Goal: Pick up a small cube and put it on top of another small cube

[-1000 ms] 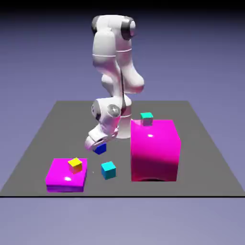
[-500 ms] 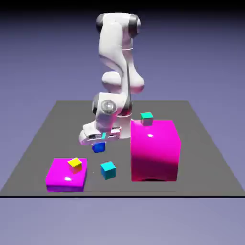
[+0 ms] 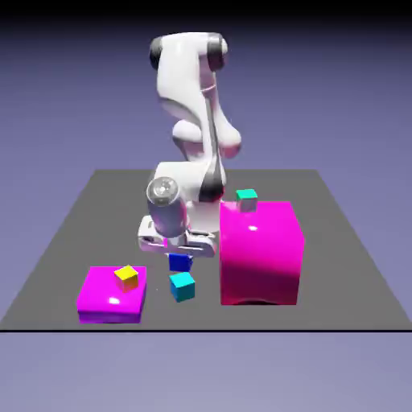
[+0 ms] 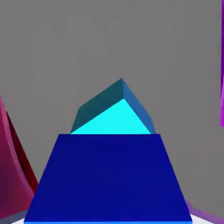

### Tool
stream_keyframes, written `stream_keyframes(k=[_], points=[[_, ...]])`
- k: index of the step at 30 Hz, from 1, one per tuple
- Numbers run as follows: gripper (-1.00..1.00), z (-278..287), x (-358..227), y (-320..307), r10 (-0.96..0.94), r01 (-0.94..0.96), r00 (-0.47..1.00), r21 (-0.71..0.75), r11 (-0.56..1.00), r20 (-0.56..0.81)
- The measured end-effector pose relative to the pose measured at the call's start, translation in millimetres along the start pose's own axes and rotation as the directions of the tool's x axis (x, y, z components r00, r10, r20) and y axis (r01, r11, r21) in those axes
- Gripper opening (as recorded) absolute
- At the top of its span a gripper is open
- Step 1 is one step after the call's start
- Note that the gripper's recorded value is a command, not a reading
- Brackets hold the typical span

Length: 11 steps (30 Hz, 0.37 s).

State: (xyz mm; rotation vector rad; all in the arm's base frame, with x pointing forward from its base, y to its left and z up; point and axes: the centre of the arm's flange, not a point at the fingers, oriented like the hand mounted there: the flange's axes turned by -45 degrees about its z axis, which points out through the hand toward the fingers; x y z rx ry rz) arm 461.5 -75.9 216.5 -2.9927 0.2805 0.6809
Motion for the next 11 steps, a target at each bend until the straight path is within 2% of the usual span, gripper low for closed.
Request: stream_keyframes(k=[10,11], points=[[-1.0,41.5,4.3,3.0,0.006,-0.006,1.0,-0.012,1.0,-0.006],[1.0,43.2,4.4,3.4,0.007,-0.007,1.0,-0.014,1.0,-0.008]])
